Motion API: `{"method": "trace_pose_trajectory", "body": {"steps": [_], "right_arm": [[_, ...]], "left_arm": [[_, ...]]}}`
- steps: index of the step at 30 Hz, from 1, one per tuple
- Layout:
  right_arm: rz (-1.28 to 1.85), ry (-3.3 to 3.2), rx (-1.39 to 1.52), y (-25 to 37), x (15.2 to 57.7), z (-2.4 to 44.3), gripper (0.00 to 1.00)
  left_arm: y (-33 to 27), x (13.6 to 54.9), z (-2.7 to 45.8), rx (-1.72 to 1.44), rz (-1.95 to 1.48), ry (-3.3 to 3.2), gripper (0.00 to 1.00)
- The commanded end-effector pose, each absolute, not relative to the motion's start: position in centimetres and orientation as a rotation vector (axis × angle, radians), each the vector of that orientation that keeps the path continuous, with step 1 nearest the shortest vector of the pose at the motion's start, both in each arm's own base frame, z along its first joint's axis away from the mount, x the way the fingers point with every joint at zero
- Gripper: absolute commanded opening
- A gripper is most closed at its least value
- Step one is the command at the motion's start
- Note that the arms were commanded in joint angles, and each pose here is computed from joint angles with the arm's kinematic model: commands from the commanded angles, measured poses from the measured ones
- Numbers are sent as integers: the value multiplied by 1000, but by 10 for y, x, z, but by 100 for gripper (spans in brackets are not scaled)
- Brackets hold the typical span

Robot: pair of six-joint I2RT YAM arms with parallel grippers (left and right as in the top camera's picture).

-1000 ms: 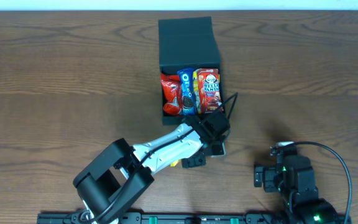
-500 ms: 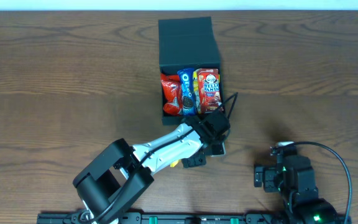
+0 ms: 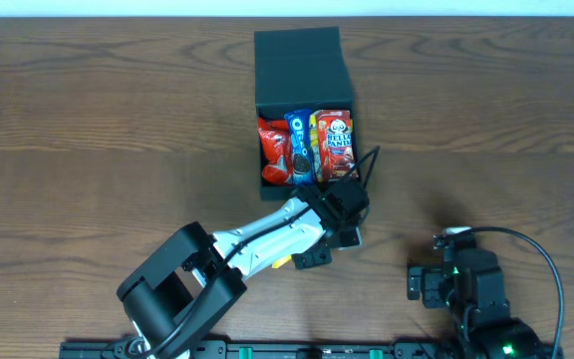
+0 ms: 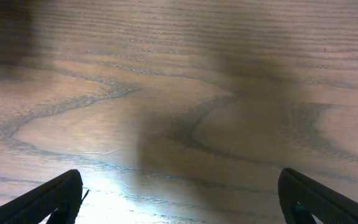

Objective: Pack container
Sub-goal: 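Grasp the yellow snack bag with the left gripper, then lift the yellow snack bag and lower it into the black box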

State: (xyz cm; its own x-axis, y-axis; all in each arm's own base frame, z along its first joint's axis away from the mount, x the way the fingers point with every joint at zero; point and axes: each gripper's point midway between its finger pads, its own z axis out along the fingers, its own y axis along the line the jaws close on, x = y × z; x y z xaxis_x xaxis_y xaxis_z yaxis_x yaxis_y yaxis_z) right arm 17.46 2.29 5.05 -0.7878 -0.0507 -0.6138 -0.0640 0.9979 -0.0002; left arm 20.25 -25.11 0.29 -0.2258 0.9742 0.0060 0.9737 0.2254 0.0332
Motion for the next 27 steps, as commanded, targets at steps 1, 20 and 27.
{"method": "trace_pose_trajectory", "body": {"steps": [1, 20, 27], "right_arm": [[32, 2477, -55, 22, 175, 51, 99], [32, 2477, -55, 22, 175, 51, 99], [32, 2477, -55, 22, 175, 51, 99]], "left_arm": [[-261, 212, 20, 1858, 26, 2437, 17], [-287, 245, 143, 1430, -102, 2371, 23], [-279, 297, 196, 1177, -34, 2321, 10]]}}
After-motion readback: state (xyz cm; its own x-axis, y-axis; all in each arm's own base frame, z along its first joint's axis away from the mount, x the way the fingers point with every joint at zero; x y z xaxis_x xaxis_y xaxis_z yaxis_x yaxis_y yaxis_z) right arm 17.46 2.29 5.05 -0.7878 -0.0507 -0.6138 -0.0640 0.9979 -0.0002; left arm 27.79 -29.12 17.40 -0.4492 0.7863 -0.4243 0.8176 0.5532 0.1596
